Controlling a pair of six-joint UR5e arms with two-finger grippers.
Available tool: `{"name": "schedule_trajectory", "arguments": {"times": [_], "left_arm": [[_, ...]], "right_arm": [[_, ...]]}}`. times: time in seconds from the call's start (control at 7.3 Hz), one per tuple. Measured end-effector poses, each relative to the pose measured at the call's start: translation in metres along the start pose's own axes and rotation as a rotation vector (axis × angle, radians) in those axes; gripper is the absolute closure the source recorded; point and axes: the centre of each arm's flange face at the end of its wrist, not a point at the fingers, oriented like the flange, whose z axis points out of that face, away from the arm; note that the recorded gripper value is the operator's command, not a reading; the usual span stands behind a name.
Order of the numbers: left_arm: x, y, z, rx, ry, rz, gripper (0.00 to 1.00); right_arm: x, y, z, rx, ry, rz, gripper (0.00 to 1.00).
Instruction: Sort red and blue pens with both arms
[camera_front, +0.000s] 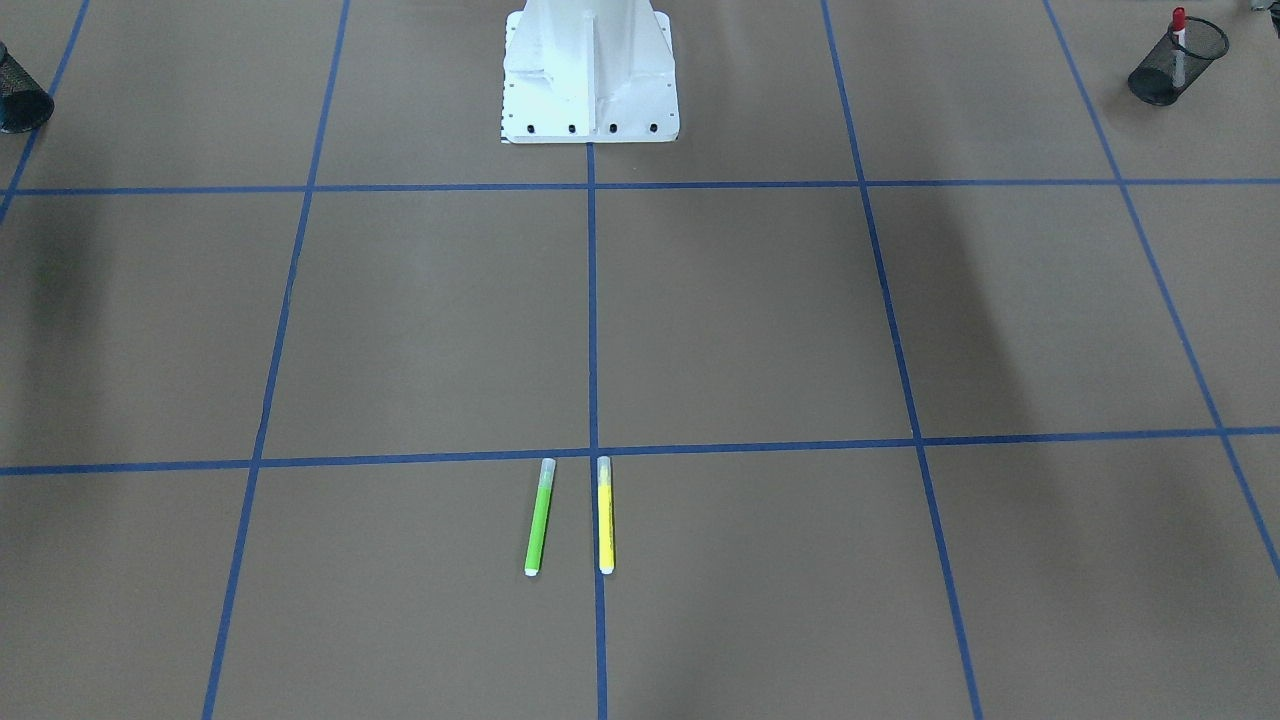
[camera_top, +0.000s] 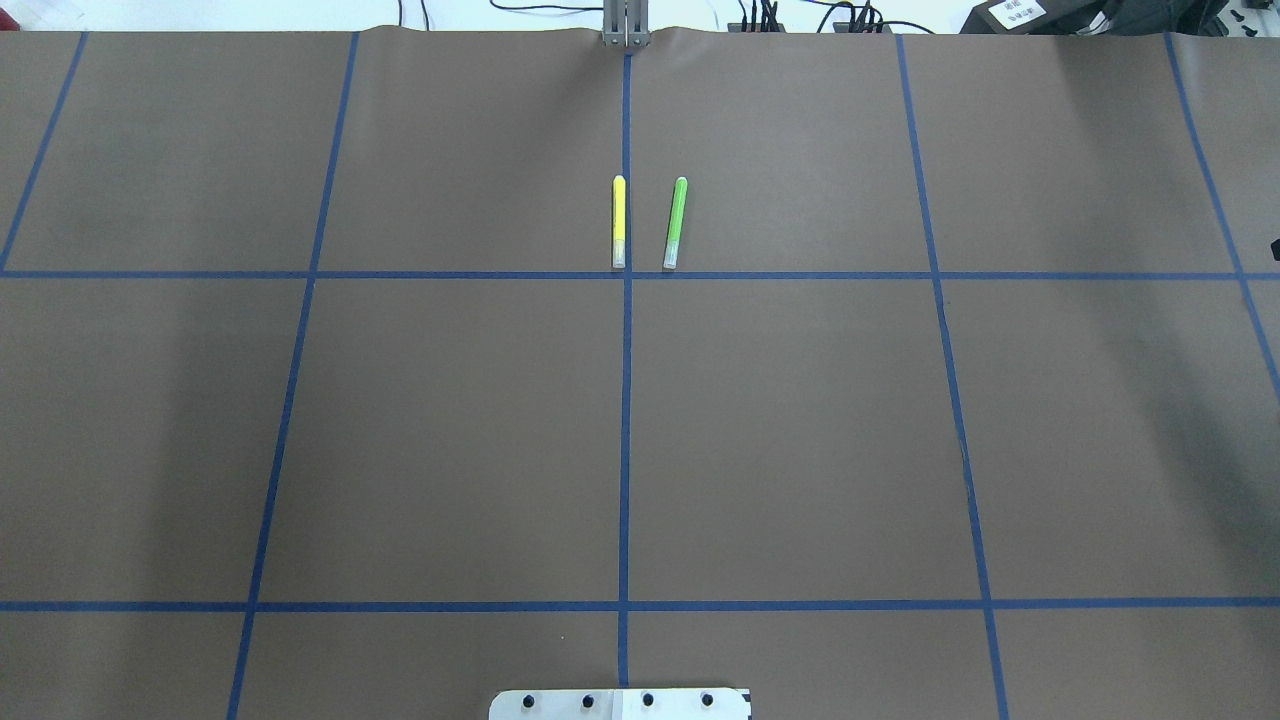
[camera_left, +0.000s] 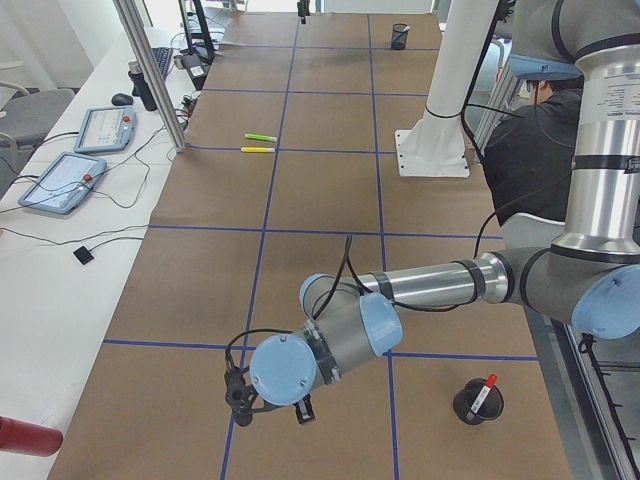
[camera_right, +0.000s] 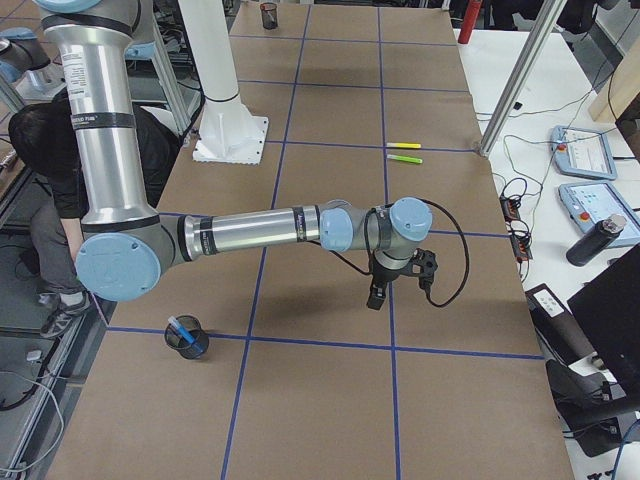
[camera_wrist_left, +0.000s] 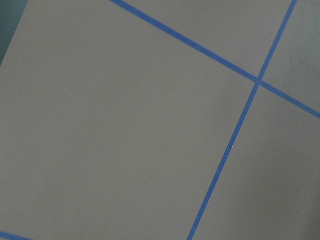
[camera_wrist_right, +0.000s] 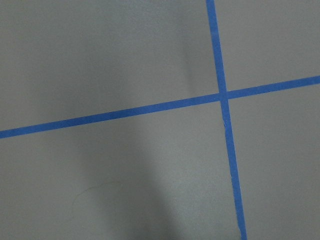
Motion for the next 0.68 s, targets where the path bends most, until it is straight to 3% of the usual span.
{"name": "schedule_trajectory", "arguments": {"times": [0.27, 0.68], "left_arm": [[0.083, -0.021, 0.025, 0.076, -0.06, 0.055, 0.0], [0.14, -0.021, 0.024, 0.166, -0.038, 0.17, 0.0]], "right_arm": [[-0.008, 0.001, -0.007, 0.017, -0.004, -0.019, 0.0], [0.003, 0.006, -0.007, 0.042, -0.007, -0.027, 0.0]]}}
